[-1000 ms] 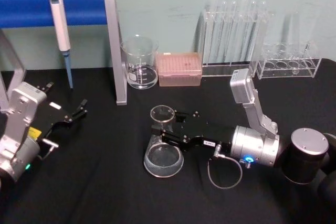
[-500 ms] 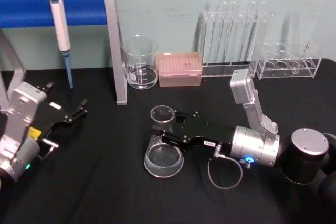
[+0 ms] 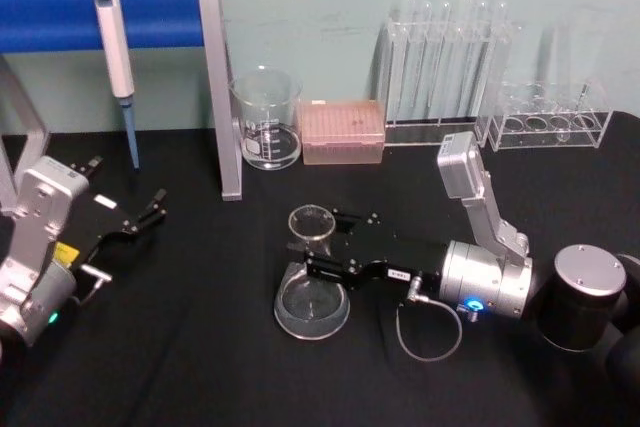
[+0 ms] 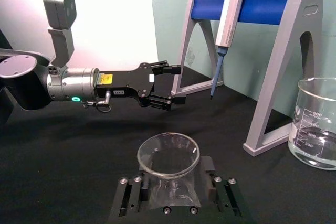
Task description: Grasp the erlenmeyer flask with one hand, shake it three times, then place it back.
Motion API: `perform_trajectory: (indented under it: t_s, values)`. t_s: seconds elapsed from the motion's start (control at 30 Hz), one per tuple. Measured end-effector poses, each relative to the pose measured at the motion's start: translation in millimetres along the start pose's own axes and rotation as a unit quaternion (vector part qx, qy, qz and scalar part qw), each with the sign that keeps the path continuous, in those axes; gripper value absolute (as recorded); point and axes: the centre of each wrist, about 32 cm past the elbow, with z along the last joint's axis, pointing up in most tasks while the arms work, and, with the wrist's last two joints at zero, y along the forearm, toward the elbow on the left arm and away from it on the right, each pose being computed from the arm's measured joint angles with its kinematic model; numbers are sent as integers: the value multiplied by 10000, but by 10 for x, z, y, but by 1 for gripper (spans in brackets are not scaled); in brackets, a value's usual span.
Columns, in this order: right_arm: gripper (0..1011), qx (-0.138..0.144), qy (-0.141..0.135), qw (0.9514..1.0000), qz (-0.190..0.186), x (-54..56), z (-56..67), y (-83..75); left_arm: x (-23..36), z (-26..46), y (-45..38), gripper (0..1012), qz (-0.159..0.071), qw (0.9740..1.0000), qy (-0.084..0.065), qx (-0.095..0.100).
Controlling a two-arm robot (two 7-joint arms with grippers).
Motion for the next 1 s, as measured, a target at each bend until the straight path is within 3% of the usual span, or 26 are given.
perform_trajectory:
  t_s: [0.1,0.17,0.2,0.47,1.0]
  values:
    - [684,0,0,10000,-1,0,0,1,0,0,0,1001,0,10000,0,0]
    - [713,0,0,10000,-1,0,0,1,0,0,0,1001,0,10000,0,0]
    - [780,0,0,10000,-2,0,0,0,0,0,0,1001,0,10000,0,0]
    - [983,3,1,10000,-4,0,1,1,0,0,0,1001,0,10000,0,0]
    - [1000,11,1,10000,-5,1,1,0,0,0,0,1001,0,10000,0,0]
